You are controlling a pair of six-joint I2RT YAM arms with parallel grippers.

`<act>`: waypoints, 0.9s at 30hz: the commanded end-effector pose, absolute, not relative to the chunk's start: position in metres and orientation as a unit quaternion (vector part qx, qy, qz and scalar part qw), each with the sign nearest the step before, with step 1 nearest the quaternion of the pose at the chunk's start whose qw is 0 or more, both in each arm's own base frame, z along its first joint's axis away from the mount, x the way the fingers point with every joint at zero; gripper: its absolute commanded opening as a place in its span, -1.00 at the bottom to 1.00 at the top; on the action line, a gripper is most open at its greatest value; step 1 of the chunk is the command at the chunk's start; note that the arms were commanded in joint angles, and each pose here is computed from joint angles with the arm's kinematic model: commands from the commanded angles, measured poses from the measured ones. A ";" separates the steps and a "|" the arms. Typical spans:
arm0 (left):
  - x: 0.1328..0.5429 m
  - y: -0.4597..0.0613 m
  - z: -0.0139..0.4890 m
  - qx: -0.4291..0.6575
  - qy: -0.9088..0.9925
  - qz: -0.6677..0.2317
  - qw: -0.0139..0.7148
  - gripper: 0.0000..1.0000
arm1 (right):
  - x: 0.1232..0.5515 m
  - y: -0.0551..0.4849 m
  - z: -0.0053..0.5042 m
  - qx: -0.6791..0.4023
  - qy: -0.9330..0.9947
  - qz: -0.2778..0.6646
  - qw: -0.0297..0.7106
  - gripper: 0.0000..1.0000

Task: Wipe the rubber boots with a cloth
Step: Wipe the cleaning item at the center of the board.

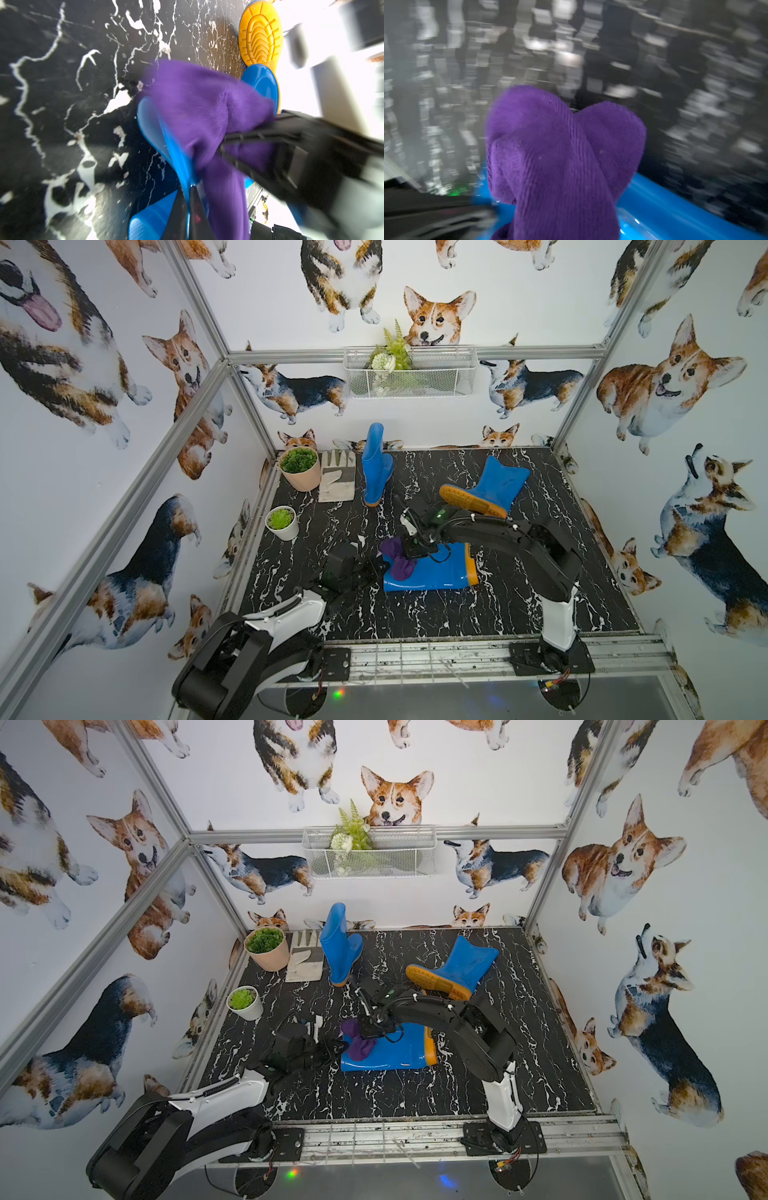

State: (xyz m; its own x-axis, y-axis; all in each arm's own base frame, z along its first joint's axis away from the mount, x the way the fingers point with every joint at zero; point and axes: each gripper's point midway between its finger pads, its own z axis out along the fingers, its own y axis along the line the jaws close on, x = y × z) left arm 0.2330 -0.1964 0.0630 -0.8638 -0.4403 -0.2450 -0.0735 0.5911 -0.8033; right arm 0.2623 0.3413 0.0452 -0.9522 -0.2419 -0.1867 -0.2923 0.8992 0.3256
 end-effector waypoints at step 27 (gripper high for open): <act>0.219 -0.172 0.066 -0.162 0.877 -0.387 0.233 -1.00 | 0.276 0.248 0.056 -0.085 0.987 0.110 0.082 -1.00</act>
